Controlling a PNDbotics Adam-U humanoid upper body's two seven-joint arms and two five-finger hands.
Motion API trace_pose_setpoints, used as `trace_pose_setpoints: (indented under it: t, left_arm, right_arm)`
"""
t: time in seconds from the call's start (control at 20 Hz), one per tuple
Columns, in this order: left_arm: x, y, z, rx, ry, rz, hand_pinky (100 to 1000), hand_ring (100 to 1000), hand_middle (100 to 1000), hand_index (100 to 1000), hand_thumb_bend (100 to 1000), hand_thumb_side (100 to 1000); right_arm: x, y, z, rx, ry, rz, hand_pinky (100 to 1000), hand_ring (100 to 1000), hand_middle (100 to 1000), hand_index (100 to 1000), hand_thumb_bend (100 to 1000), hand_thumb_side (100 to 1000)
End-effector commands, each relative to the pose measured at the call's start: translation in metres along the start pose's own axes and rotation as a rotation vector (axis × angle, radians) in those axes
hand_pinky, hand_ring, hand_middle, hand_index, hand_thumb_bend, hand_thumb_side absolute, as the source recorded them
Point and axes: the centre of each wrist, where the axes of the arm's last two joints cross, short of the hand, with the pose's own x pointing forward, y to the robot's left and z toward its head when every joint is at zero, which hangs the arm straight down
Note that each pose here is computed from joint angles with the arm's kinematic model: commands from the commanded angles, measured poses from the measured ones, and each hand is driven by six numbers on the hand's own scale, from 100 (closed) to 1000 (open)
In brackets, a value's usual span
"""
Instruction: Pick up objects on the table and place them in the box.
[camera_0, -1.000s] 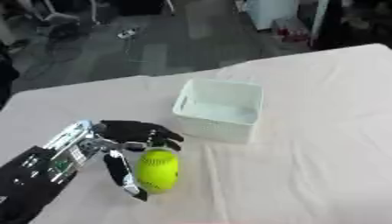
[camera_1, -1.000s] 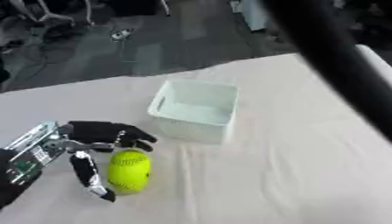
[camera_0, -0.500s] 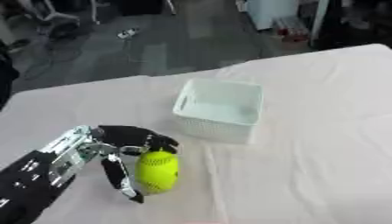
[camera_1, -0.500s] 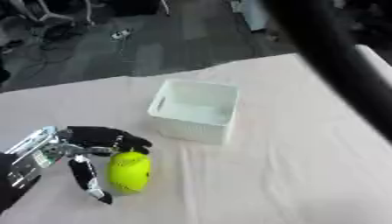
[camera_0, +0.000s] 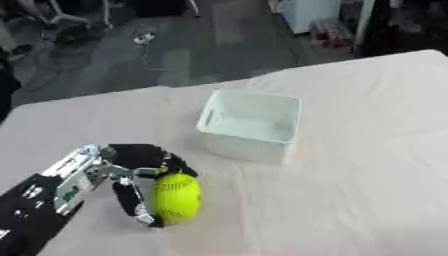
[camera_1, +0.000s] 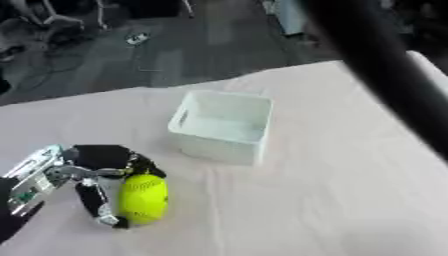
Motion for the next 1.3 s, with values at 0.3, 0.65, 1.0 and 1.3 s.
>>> trace_pose_setpoints:
  t: [0.3, 0.65, 1.0, 1.3]
  left_arm:
    - [-0.002, 0.012, 0.009, 0.166, -0.037, -0.051, 100, 100, 129, 410, 100, 656]
    - [0.005, 0.041, 0.037, 0.266, -0.036, -0.136, 100, 100, 126, 402, 100, 655]
    - [0.018, 0.099, 0.071, 0.357, -0.042, -0.147, 100, 100, 124, 402, 100, 655]
    - [0.025, 0.141, 0.084, 0.469, -0.078, -0.159, 100, 100, 124, 406, 100, 656]
  right_arm:
    - [0.003, 0.001, -0.010, 0.030, -0.022, 0.000, 100, 372, 369, 540, 100, 970]
    - [0.004, 0.000, -0.010, 0.034, -0.021, 0.007, 100, 372, 369, 541, 100, 970]
    - [0.004, -0.001, -0.010, 0.042, -0.019, 0.013, 100, 372, 369, 541, 100, 970]
    - [0.003, 0.000, -0.012, 0.043, -0.019, 0.009, 100, 372, 370, 542, 100, 970]
